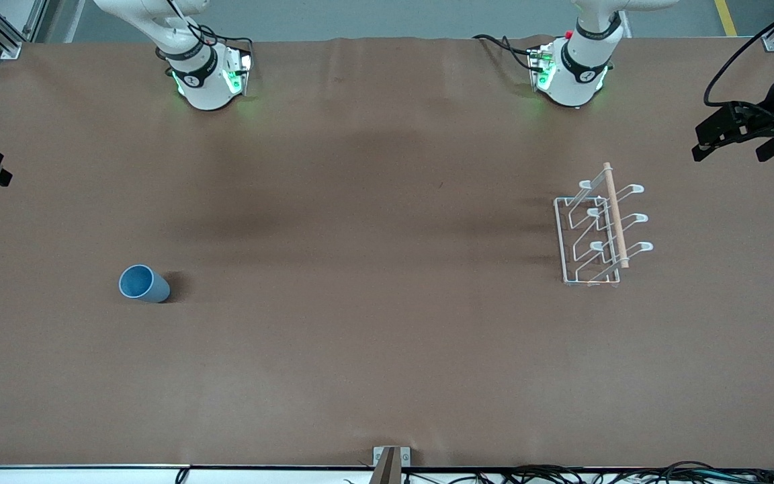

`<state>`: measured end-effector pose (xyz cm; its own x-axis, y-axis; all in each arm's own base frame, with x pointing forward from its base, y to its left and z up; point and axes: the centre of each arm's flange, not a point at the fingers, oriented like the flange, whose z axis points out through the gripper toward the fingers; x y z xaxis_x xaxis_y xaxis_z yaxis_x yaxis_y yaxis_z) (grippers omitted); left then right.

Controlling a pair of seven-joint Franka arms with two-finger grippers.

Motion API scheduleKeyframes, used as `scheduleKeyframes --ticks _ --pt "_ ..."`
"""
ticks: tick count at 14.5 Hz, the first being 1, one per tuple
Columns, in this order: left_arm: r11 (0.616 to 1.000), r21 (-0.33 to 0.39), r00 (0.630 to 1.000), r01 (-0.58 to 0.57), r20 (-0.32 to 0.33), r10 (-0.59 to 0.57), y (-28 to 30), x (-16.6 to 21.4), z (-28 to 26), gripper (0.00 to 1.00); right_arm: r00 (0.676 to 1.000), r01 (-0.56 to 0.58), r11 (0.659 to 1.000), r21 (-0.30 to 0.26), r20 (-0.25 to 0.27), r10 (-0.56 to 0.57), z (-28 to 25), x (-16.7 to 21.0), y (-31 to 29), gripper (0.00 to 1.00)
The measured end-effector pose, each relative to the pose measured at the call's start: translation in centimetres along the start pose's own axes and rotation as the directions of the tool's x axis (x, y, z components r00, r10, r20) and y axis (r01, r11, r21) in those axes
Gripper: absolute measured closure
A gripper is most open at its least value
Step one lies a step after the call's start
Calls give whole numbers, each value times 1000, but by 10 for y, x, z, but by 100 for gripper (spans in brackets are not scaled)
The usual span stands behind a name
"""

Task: Hang cup on cup holder
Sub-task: 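Move the right gripper down over the light blue cup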

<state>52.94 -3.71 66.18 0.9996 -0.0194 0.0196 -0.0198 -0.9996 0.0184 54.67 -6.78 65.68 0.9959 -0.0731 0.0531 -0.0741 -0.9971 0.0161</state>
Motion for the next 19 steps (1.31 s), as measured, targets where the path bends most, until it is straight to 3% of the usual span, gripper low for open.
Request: scheduleKeyframes --ticks 12,15,19 --pt "1000 0 1000 -6 -2 6 3 1 1 0 999 28 1000 0 19 -27 10 4 -1 0" --pt "1000 0 1000 -6 -2 6 3 1 2 0 997 39 999 -2 73 -39 53 23 -3 0" --pt "1000 0 1000 -6 -1 6 3 2 3 0 996 51 999 -6 78 -51 157 43 -7 0"
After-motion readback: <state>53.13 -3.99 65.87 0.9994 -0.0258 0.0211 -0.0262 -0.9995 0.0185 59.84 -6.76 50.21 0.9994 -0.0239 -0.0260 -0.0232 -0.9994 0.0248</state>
